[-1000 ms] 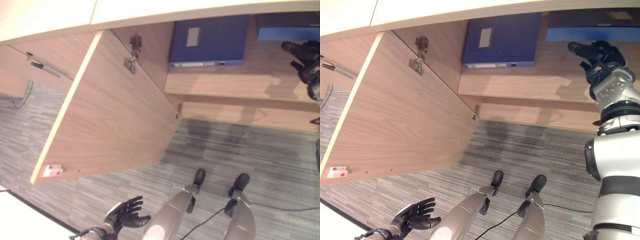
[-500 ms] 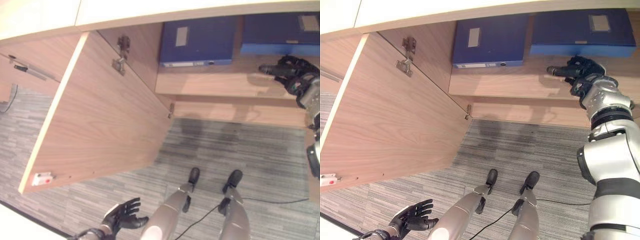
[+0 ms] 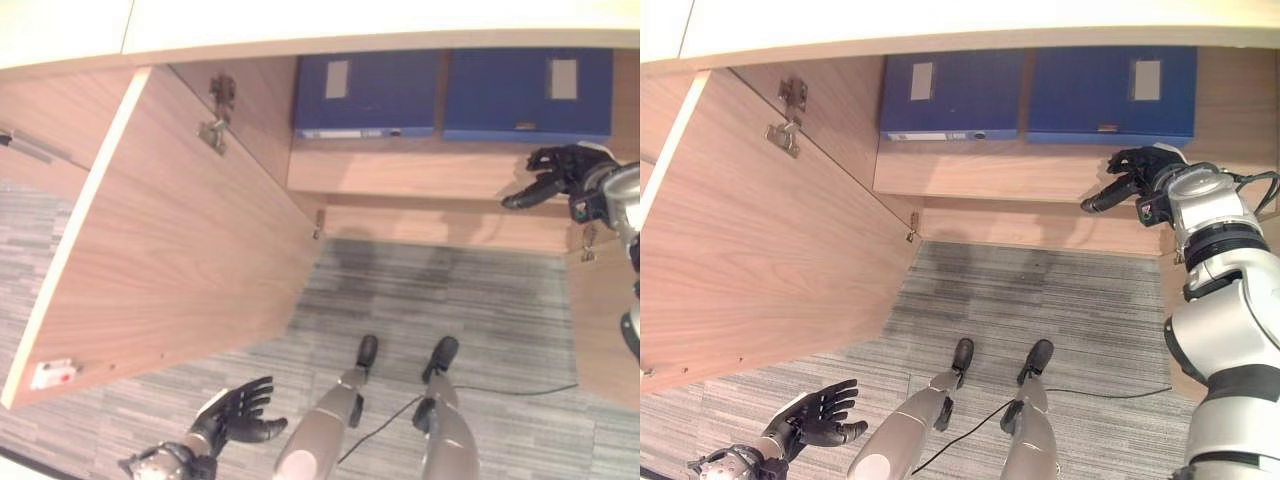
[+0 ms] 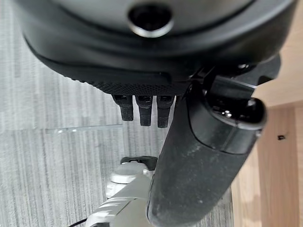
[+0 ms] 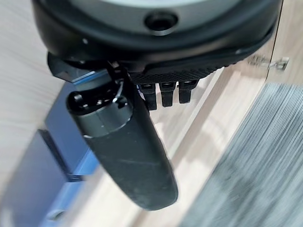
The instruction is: Put the empty folder in the office cabinet
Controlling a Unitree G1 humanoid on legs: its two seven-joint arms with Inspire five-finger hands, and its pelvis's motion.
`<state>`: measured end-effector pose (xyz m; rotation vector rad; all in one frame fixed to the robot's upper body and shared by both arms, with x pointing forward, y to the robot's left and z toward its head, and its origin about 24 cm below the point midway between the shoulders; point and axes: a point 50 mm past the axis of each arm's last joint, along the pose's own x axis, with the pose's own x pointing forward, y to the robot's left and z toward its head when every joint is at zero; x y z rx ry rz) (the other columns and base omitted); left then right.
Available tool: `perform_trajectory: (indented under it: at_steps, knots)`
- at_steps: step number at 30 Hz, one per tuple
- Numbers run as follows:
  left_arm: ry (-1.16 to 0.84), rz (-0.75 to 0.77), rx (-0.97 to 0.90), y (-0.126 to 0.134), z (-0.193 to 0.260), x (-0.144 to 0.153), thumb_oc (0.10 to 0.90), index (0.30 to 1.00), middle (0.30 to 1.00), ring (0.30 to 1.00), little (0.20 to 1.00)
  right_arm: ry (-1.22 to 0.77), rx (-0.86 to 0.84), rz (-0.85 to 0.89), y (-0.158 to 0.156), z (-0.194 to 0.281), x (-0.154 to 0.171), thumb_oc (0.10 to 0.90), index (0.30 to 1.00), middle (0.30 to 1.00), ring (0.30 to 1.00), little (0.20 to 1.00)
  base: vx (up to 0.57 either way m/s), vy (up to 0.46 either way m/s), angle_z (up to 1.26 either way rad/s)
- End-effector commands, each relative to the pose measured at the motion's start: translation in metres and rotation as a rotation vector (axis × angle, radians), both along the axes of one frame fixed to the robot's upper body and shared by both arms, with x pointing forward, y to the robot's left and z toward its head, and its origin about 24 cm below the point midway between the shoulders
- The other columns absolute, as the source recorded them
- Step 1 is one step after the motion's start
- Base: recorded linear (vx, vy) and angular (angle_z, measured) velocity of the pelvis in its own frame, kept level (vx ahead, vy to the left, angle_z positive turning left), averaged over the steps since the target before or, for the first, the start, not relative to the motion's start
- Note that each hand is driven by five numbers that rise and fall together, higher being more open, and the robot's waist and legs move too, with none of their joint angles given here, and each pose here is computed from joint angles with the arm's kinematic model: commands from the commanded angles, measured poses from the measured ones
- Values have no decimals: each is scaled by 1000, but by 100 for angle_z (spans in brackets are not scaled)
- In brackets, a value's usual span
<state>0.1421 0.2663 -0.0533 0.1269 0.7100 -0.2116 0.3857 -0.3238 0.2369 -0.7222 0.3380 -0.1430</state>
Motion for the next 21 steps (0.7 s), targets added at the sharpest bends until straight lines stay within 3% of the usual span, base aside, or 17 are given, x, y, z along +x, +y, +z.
perform_trajectory:
  at_steps: [1, 6, 12, 16, 21]
  knots:
    - [20, -16, 105, 29, 15, -24, 800, 900, 900, 900, 900, -76, -209, -16, -22, 48, -16, 800, 900, 900, 900, 900, 23, -43, -2]
    - [25, -3, 108, 31, 14, -23, 800, 900, 900, 900, 900, -51, -298, 104, 2, 37, -6, 800, 900, 900, 900, 900, -41, -21, -3]
    - [209, 127, 112, 33, -33, -51, 800, 900, 900, 900, 900, -90, -339, 324, 44, 21, -2, 800, 900, 900, 900, 900, 25, 24, -12]
    - [406, 288, 66, 14, -77, -87, 800, 900, 900, 900, 900, -50, -261, 510, 67, -17, -15, 800, 900, 900, 900, 900, 46, 84, -44]
    - [555, 416, 36, -8, -103, -104, 800, 900, 900, 900, 900, -32, -99, 587, 75, -59, -36, 800, 900, 900, 900, 900, 33, 57, -59]
